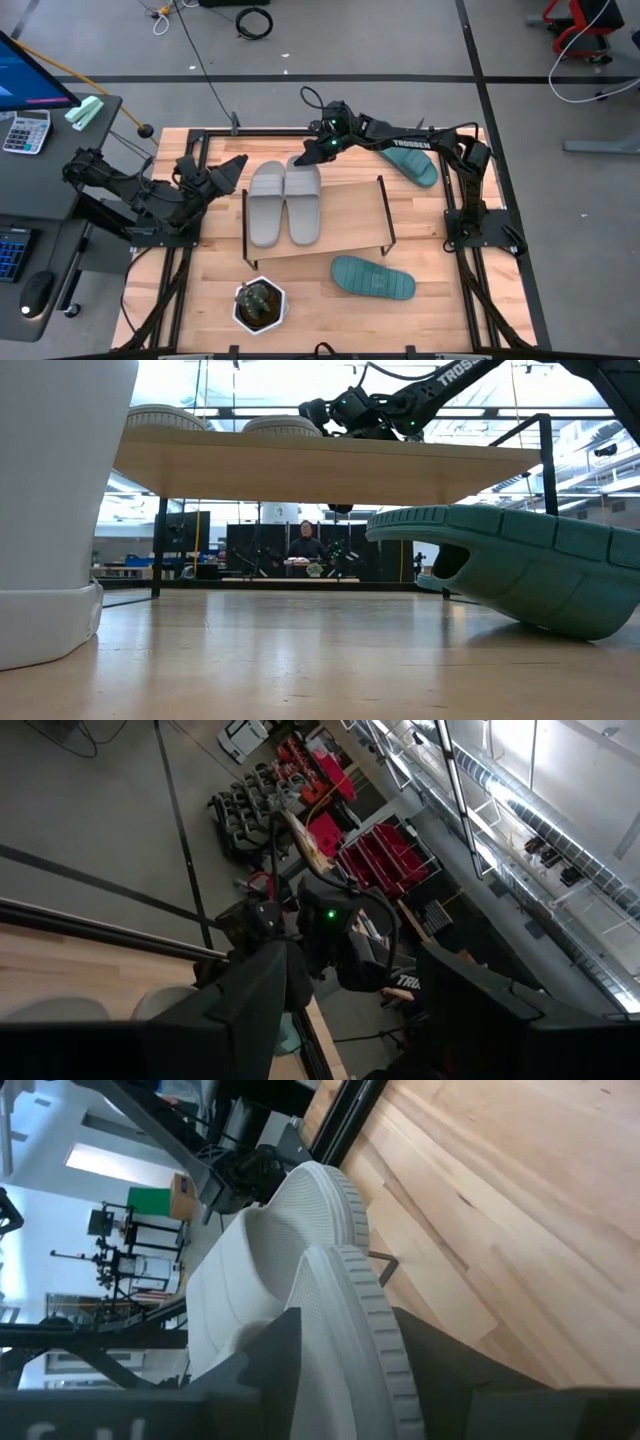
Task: Pick and place slides into the shelf
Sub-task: Put the gray slide on the shelf
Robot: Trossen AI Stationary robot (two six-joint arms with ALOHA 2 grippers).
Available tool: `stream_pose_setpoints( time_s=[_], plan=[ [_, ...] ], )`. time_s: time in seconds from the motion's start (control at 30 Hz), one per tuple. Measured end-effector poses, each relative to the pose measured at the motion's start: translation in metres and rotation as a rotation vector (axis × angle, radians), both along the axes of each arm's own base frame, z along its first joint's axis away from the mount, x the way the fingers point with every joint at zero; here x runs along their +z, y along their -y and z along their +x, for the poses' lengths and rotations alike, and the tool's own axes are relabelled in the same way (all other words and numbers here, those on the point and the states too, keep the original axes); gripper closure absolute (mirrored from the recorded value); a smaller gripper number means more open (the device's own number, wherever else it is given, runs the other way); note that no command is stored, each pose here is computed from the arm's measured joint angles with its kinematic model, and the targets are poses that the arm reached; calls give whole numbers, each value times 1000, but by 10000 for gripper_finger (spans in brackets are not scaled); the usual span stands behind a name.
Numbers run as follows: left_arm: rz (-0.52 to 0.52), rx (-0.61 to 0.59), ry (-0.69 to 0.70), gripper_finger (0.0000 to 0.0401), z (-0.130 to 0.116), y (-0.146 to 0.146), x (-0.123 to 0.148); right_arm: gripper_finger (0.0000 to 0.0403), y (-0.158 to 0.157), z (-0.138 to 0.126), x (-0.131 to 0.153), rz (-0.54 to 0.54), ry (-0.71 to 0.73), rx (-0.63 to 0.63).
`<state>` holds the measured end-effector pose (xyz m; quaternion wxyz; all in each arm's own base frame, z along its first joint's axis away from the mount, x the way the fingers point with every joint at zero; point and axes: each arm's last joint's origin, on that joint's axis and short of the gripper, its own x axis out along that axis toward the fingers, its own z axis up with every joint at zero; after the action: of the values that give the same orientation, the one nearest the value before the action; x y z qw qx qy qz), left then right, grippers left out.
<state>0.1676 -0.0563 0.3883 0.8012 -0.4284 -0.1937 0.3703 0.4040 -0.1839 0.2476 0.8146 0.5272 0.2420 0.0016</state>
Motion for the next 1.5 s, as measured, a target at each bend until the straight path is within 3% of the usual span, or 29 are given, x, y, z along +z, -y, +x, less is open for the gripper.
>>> stream_pose_setpoints(
  time_s=[0.63,1.5],
  plan=[
    [0,-7,0,172,0,0,0,180,-2,1,-1,-46,-3,1],
    [0,-7,-2,173,1,0,0,176,-3,1,-1,-75,-1,7]
  ],
)
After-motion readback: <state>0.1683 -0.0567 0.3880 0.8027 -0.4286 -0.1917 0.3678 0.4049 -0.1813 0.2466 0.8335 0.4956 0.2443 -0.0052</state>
